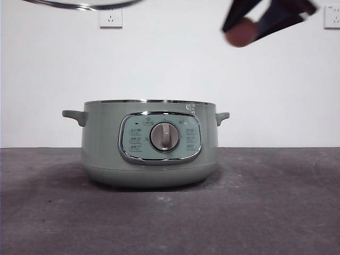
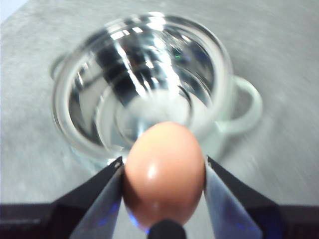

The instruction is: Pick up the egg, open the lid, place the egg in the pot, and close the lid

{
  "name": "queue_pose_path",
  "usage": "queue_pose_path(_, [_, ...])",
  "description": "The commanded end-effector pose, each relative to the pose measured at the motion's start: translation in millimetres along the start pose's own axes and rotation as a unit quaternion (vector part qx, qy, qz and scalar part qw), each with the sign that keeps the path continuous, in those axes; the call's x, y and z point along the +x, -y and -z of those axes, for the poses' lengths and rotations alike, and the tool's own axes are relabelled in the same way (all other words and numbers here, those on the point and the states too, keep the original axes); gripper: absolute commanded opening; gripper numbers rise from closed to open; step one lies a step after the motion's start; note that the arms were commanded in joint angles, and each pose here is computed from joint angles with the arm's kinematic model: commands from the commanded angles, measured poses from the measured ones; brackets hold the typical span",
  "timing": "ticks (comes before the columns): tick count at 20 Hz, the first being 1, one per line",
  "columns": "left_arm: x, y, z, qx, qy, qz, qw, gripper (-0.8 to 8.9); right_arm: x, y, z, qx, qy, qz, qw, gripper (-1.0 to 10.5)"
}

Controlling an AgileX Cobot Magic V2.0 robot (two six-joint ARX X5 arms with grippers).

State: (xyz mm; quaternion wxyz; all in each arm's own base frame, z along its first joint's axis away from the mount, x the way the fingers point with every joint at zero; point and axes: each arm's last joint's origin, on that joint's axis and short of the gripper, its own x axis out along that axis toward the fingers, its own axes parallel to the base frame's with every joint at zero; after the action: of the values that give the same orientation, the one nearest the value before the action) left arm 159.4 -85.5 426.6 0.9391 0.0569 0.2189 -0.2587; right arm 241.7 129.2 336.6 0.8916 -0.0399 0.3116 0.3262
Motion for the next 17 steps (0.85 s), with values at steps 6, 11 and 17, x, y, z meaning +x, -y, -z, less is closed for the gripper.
queue_pose_path(6, [-67.8, 2.6, 12.4, 0.005, 0.043, -0.015, 0.999, -0.08, 110.1, -16.5, -47.3, -0.028, -0.038, -0.039, 0.998, -0.1])
queue_pose_path(11, [-80.1, 3.4, 18.9, -0.004, 0.042, -0.014, 0.999, -0.08, 183.9, -27.1, -32.2, -0.078, -0.082, -0.022, 0.993, -0.1])
queue_pose_path(17, [-79.9, 3.5, 19.6, -0.004, 0.037, -0.012, 0.999, -0.08, 223.4, -40.1, -8.5, -0.128, -0.106, 0.005, 0.986, -0.1])
